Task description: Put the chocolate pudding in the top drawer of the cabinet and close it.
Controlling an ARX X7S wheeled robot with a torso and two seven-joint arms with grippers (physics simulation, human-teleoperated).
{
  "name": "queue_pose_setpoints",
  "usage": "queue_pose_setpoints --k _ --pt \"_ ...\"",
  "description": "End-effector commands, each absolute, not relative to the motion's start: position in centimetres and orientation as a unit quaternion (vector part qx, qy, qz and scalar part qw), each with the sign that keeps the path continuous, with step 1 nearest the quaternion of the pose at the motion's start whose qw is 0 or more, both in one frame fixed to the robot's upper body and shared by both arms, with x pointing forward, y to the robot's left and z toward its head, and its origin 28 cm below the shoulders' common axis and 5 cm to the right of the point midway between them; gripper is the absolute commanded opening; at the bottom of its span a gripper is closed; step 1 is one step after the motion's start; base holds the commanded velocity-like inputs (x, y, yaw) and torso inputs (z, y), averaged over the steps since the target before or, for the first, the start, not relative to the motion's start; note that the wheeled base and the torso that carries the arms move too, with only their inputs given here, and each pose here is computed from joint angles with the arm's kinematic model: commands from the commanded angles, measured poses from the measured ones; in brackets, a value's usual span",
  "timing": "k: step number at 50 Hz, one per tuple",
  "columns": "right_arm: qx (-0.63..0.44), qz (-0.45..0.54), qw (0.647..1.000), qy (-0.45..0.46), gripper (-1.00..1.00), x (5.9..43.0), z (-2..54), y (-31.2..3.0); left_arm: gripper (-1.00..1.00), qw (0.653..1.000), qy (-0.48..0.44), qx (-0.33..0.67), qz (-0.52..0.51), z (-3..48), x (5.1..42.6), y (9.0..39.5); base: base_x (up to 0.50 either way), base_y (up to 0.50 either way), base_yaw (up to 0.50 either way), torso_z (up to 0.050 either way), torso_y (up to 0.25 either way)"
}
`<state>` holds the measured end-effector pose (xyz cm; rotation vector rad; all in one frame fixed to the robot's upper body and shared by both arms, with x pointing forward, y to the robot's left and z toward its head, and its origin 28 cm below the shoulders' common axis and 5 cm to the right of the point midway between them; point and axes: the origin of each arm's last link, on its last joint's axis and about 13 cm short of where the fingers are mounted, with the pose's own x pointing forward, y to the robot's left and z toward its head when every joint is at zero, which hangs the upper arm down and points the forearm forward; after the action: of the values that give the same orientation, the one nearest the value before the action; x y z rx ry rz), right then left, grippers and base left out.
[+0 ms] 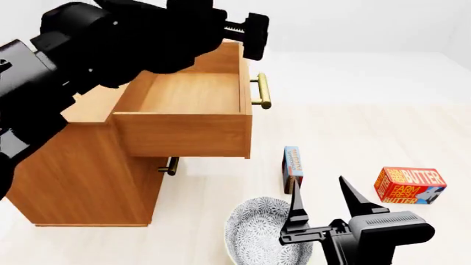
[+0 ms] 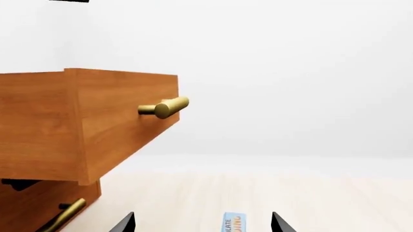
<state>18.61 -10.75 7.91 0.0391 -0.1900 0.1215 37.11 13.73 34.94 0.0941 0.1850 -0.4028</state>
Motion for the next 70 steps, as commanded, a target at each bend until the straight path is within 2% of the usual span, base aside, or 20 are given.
queue_pose_setpoints --k 1,12,26,58,70 --pt "0.015 0.058 0.993 -0.098 1.00 18.6 7.8 -10.7 1.00 0.984 -0.046 0.037 -0.168 35.3 33.4 16.3 0.00 0.00 0.00 0.000 0.000" --pt "0.014 0.055 0.993 -0.100 1.00 18.6 7.7 -10.8 1.00 0.982 -0.091 0.018 -0.167 34.4 30.3 18.0 0.00 0.00 0.00 0.000 0.000" --pt "0.014 0.053 0.993 -0.100 1.00 18.6 8.2 -10.8 1.00 0.978 -0.136 0.014 -0.160 32.0 28.2 19.3 0.00 0.00 0.00 0.000 0.000" --pt "0.012 0.054 0.993 -0.105 1.00 18.5 7.7 -10.8 1.00 0.958 -0.207 -0.016 -0.201 28.2 19.6 22.2 0.00 0.00 0.00 0.000 0.000" --pt "0.006 0.055 0.993 -0.108 1.00 18.5 8.0 -10.6 1.00 0.956 -0.218 -0.017 -0.197 25.9 17.5 23.1 0.00 0.00 0.00 0.000 0.000"
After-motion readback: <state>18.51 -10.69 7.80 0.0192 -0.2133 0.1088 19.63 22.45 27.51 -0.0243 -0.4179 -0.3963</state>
